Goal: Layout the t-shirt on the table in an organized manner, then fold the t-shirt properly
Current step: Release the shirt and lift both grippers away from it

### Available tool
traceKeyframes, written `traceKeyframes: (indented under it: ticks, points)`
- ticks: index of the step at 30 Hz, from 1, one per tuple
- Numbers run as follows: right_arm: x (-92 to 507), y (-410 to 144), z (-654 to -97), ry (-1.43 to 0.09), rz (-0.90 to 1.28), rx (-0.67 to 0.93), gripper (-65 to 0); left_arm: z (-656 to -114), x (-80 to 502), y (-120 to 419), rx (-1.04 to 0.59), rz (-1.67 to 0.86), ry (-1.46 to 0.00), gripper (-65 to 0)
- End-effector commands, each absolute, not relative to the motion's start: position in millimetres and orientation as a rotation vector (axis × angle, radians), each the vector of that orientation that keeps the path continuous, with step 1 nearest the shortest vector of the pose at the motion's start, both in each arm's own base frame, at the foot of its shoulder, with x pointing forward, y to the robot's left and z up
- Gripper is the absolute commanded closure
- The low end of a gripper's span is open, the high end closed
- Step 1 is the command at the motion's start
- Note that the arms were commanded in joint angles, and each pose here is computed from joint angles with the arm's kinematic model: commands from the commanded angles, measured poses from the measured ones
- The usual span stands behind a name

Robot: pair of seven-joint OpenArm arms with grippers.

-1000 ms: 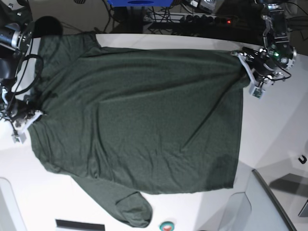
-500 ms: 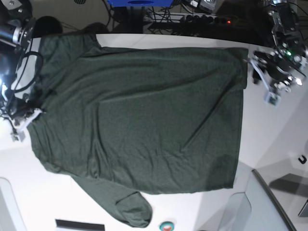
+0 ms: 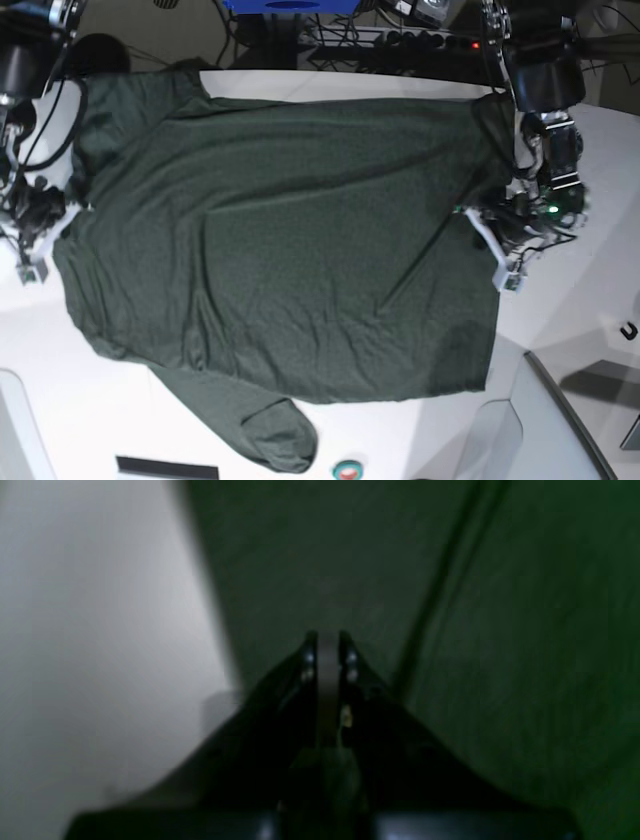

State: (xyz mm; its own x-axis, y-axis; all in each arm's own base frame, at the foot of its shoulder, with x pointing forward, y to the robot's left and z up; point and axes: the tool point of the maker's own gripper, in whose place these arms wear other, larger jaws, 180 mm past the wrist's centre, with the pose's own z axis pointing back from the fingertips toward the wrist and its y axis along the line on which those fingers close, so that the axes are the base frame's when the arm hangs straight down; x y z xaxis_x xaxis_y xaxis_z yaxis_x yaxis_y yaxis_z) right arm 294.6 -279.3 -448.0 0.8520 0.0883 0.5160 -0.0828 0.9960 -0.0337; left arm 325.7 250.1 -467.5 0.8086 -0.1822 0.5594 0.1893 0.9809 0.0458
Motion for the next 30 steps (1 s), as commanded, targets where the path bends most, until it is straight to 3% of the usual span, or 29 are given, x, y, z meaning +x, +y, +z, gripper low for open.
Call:
traceKeyframes:
  ticks: [1, 11, 23, 28, 30]
  points:
    - [308.8, -281.0, -431.5, -0.612, 0.098, -0.018, -0.2, -463.7, 335.7, 256.0, 0.007, -0.188, -0.632, 0.0]
    - [280.9, -280.9, -447.3, -0.560, 0.097, -0.018, -0.2, -484.5, 350.7, 267.5, 0.003, -0.164, -0.640, 0.0]
    - [255.7, -282.8, -430.6, -0.582, 0.154, -0.078, -1.5, -447.9, 366.3, 273.5, 0.051, -0.199, -0.745, 0.0]
    - [205.2, -286.4, -427.1, -0.537, 0.186, -0.122, -23.1, -402.6, 358.8, 309.0, 0.153, -0.158, -0.797, 0.0]
    - [190.1, -287.2, -432.5, -0.525, 0.137, -0.115, -27.3, -390.9, 345.9, 324.5, 0.196, -0.138, -0.806, 0.0]
